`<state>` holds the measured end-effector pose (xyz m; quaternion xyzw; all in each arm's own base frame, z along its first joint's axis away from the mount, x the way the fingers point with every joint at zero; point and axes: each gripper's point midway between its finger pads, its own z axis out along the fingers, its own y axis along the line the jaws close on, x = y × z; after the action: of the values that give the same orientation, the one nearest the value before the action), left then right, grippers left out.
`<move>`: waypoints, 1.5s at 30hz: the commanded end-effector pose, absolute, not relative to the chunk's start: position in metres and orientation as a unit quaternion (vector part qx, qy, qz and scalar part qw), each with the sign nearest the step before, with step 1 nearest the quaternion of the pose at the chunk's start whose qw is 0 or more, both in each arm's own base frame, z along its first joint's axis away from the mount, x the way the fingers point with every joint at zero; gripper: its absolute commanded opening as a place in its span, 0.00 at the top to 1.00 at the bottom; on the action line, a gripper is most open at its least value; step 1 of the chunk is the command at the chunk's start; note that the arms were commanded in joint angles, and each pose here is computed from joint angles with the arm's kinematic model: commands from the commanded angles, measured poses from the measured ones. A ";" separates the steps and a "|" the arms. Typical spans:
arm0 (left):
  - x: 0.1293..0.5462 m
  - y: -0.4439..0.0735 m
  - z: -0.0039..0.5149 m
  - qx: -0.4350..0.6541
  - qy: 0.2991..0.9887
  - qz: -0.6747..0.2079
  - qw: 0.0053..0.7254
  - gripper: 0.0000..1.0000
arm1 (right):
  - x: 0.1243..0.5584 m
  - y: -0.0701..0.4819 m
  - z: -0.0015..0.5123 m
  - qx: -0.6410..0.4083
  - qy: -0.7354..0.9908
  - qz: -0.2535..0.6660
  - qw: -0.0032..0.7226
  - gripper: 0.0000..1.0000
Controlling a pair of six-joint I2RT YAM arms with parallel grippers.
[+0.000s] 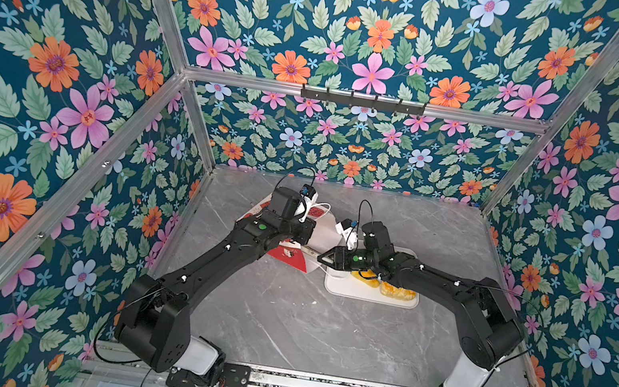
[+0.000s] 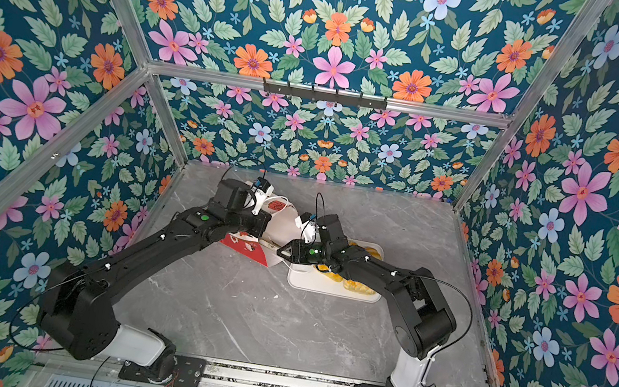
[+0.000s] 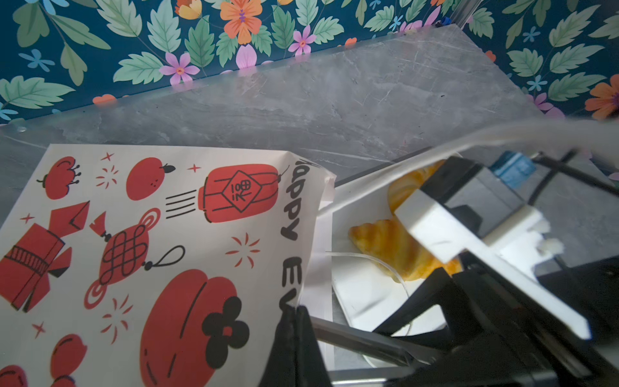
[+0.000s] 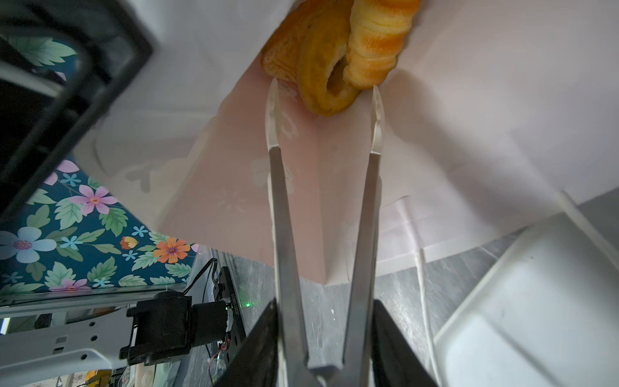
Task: Take the fake bread out of the paper bag
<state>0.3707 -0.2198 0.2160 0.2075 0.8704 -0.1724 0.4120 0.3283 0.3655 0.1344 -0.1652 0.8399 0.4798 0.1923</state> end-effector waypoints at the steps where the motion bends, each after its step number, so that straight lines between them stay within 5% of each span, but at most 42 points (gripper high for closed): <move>1: 0.371 -0.225 0.223 0.209 0.863 -0.185 0.421 1.00 | 0.333 0.375 0.148 -0.174 0.819 0.506 0.208 0.63; 8: 0.369 -0.223 0.224 0.208 0.862 -0.180 0.425 1.00 | 0.336 0.374 0.149 -0.171 0.818 0.505 0.218 0.80; 20: 0.366 -0.213 0.223 0.201 0.865 -0.161 0.431 1.00 | 0.312 0.347 0.156 -0.165 0.828 0.483 0.231 0.90; 37: 0.370 -0.212 0.226 0.199 0.862 -0.157 0.440 1.00 | 0.283 0.290 0.157 -0.139 0.851 0.440 0.252 0.90; 45: 0.371 -0.218 0.229 0.205 0.858 -0.169 0.440 1.00 | 0.308 0.313 0.164 -0.149 0.837 0.461 0.256 0.70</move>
<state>0.3679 -0.2136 0.2214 0.2018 0.8663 -0.1593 0.4282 0.2959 0.3024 0.1476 -0.1283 0.8572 0.4445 0.2262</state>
